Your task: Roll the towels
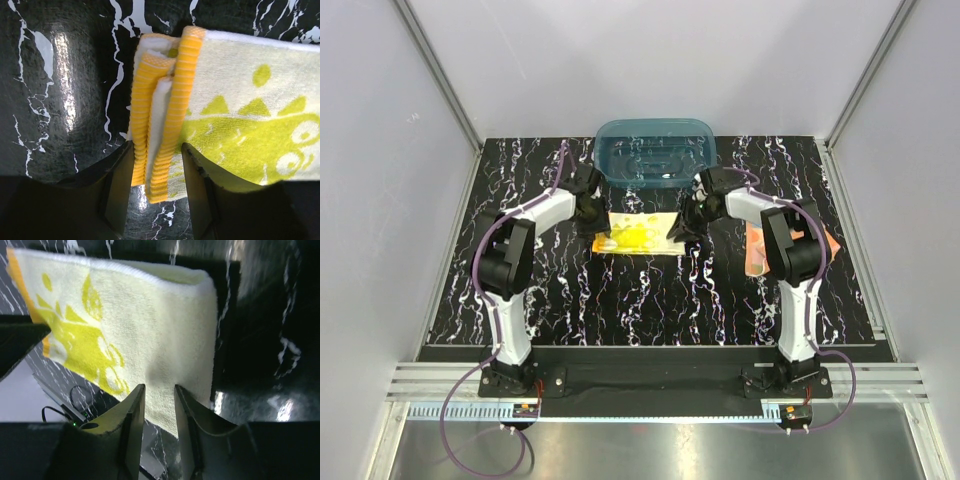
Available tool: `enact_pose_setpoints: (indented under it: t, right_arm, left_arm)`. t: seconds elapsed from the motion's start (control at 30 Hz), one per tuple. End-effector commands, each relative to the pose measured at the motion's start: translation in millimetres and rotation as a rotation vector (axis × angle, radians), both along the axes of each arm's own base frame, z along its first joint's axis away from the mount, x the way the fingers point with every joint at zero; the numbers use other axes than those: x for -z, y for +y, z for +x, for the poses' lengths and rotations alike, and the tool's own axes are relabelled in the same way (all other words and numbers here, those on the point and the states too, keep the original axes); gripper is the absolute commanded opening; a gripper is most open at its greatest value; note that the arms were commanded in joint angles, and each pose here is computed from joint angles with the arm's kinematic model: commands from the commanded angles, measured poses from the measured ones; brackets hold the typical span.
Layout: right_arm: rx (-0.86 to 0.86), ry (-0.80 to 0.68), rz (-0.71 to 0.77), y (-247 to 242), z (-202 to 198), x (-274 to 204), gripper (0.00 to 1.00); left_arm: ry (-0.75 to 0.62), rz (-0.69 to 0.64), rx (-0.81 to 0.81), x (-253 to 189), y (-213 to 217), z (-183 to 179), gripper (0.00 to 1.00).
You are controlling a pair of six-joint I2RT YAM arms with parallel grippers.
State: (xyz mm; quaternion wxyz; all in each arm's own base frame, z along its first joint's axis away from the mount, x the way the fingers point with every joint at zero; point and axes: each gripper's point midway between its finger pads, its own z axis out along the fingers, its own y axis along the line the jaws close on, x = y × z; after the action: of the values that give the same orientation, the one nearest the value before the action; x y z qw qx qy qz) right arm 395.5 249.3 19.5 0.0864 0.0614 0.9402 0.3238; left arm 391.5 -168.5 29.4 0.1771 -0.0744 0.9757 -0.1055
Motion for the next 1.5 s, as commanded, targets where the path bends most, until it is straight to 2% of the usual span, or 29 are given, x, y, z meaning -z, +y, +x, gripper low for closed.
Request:
enact_pose_setpoints:
  t: [0.0,0.03,0.2,0.33,0.47,0.6,0.7,0.77,0.87,0.9,1.03,1.27,1.4,1.47]
  right_arm:
    - [0.01,0.02,-0.017,-1,-26,8,0.38]
    - [0.027,0.069,-0.028,-6,-43,20,0.38]
    - [-0.025,0.089,-0.027,14,-75,19,0.42]
    - [-0.039,0.061,-0.012,25,-72,-5,0.53]
    - [-0.071,-0.02,-0.002,32,-69,-55,0.62]
    - [-0.079,-0.133,-0.021,29,-57,-102,0.67]
    - [-0.076,-0.181,-0.095,18,-45,-110,0.68]
    - [-0.08,-0.177,-0.151,9,-38,-100,0.65]
    - [-0.07,-0.169,-0.192,2,-19,-86,0.57]
    - [-0.067,-0.177,-0.196,1,-11,-87,0.48]
    - [-0.056,-0.152,-0.198,-1,5,-65,0.35]
    - [-0.041,-0.076,-0.197,0,-1,-19,0.29]
    - [-0.027,0.003,-0.183,-4,-31,6,0.26]
    - [-0.015,-0.017,-0.161,-3,-37,1,0.26]
  left_arm:
    - [-0.026,-0.004,0.023,1,-2,8,0.47]
    - [-0.02,0.006,0.022,3,1,8,0.47]
    - [-0.025,0.078,0.007,2,14,8,0.47]
    - [-0.054,0.129,-0.006,-16,24,13,0.47]
    - [-0.123,0.216,-0.028,-53,40,19,0.47]
    - [-0.212,0.269,-0.002,-91,37,14,0.47]
    - [-0.266,0.298,0.058,-109,19,0,0.48]
    - [-0.29,0.279,0.101,-114,2,-14,0.48]
    - [-0.293,0.231,0.122,-113,-12,-34,0.48]
    - [-0.305,0.21,0.126,-119,-16,-39,0.48]
    - [-0.299,0.166,0.141,-117,-24,-59,0.48]
    - [-0.31,0.141,0.144,-120,-20,-80,0.48]
    - [-0.32,0.144,0.171,-118,-24,-85,0.47]
    - [-0.329,0.158,0.188,-117,-25,-87,0.47]
